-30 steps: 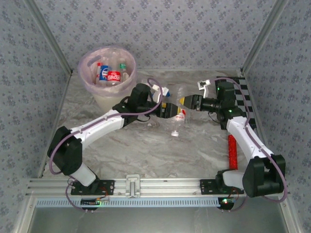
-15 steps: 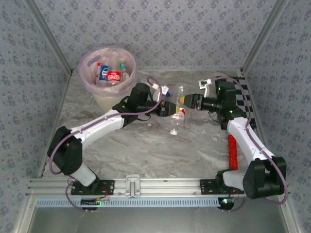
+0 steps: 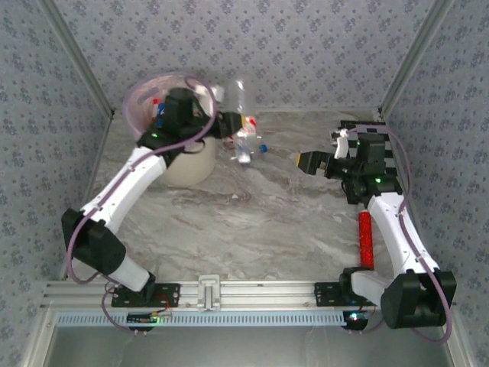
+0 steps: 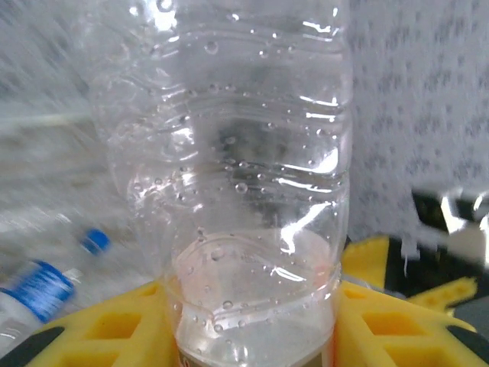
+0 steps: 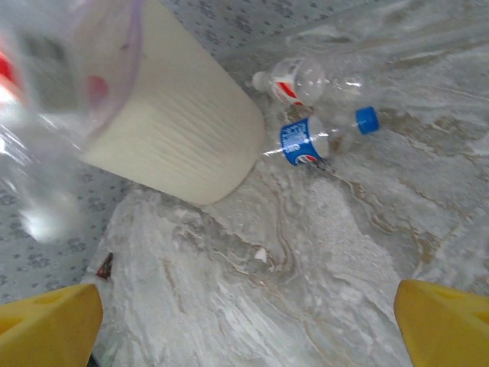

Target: Put the plastic bottles in the bin

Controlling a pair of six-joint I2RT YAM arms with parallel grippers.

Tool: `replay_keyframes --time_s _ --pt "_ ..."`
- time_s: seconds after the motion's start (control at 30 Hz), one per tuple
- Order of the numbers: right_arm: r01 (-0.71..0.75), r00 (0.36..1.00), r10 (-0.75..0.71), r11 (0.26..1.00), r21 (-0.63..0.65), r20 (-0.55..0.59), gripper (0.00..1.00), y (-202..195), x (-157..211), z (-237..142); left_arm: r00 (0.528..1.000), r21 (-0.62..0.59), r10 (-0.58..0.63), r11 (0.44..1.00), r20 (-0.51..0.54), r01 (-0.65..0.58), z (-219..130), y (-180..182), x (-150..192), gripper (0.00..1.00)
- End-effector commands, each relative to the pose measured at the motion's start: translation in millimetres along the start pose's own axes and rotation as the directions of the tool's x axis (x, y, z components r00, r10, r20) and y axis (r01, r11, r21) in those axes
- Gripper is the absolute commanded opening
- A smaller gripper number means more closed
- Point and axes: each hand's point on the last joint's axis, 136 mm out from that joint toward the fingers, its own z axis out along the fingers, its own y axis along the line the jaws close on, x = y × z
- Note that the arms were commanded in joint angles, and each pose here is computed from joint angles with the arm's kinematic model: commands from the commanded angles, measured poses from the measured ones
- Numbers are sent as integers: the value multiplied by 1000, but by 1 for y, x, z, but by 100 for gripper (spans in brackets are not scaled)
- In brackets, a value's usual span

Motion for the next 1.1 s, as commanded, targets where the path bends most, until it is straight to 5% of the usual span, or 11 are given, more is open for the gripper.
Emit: replay_keyframes --time_s 0.0,0.2,0.37,0.53,0.8,1.07 --pt "-16 999 18 997 71 -38 100 -15 20 0 990 -104 81 992 114 -69 -55 6 -56 32" --pt "-6 999 12 994 108 -52 100 -21 26 -2 973 -377 150 923 178 -74 -111 71 -110 24" --pt "8 998 0 993 117 -69 100 -23 32 -3 988 -554 98 832 122 -14 -140 144 -110 21" --pt "11 997 -1 991 135 -74 100 -26 34 -4 991 -696 135 713 12 -88 -158 191 -102 21" --pt "-9 997 19 990 139 -69 100 -30 31 1 978 -678 51 714 -201 -176 -125 231 -56 20" --pt "-21 997 31 990 140 -71 100 -31 29 3 911 -658 -31 702 -411 -273 -101 246 6 25"
